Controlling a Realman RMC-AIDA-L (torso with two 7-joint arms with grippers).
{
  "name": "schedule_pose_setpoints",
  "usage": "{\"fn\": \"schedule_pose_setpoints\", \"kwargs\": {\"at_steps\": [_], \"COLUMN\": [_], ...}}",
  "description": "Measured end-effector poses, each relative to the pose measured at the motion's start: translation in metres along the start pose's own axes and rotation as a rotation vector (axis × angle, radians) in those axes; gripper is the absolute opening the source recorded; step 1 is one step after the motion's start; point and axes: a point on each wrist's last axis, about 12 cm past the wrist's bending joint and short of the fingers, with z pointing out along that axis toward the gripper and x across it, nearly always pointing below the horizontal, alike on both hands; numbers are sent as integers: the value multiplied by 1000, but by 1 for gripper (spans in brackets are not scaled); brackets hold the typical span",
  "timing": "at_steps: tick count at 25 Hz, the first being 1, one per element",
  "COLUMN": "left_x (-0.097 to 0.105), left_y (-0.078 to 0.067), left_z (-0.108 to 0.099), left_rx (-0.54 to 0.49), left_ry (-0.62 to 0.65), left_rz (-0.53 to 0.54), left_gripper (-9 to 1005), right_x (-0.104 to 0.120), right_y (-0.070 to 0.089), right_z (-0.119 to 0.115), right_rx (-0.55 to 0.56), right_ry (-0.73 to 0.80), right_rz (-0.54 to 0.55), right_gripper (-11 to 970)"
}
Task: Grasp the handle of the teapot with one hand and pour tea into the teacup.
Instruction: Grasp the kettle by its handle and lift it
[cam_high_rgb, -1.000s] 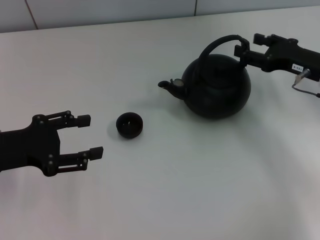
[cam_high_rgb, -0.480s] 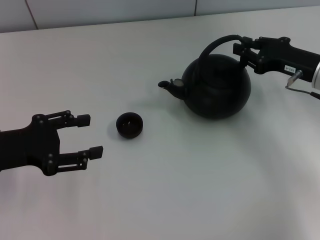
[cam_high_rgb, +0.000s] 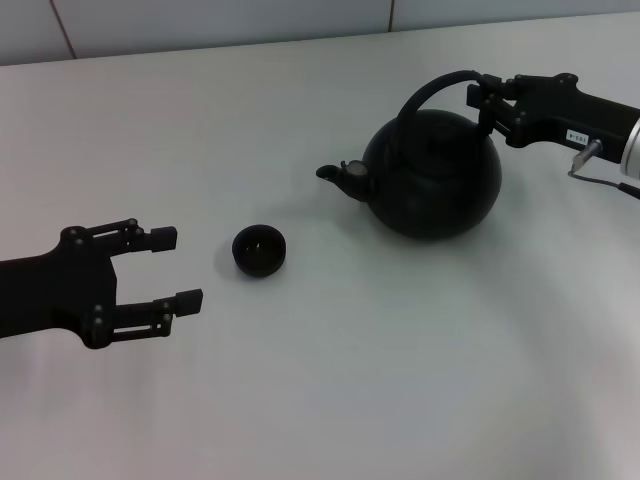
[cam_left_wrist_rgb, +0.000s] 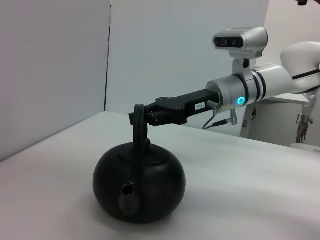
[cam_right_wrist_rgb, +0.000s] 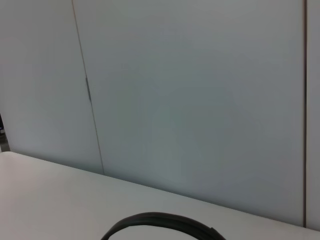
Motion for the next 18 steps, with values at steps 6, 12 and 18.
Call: {"fn": "schedule_pose_setpoints", "kwargs": {"at_steps": [6, 12, 18], "left_x": [0, 1, 1], "left_y": [0, 0, -1], "left_z": [-1, -2, -3], "left_rx": [-1, -1, 0], "left_ry": [2, 3, 3], "left_rz": [1, -1, -3], "left_gripper": [779, 779, 779], "right_x": [0, -2, -4], "right_y": [1, 1, 1], "right_z": [0, 0, -1], "right_rx": [-3, 0, -4], "right_ry": [-7, -23, -28], "right_rz": [4, 11, 6], "right_gripper": [163, 163, 163]}}
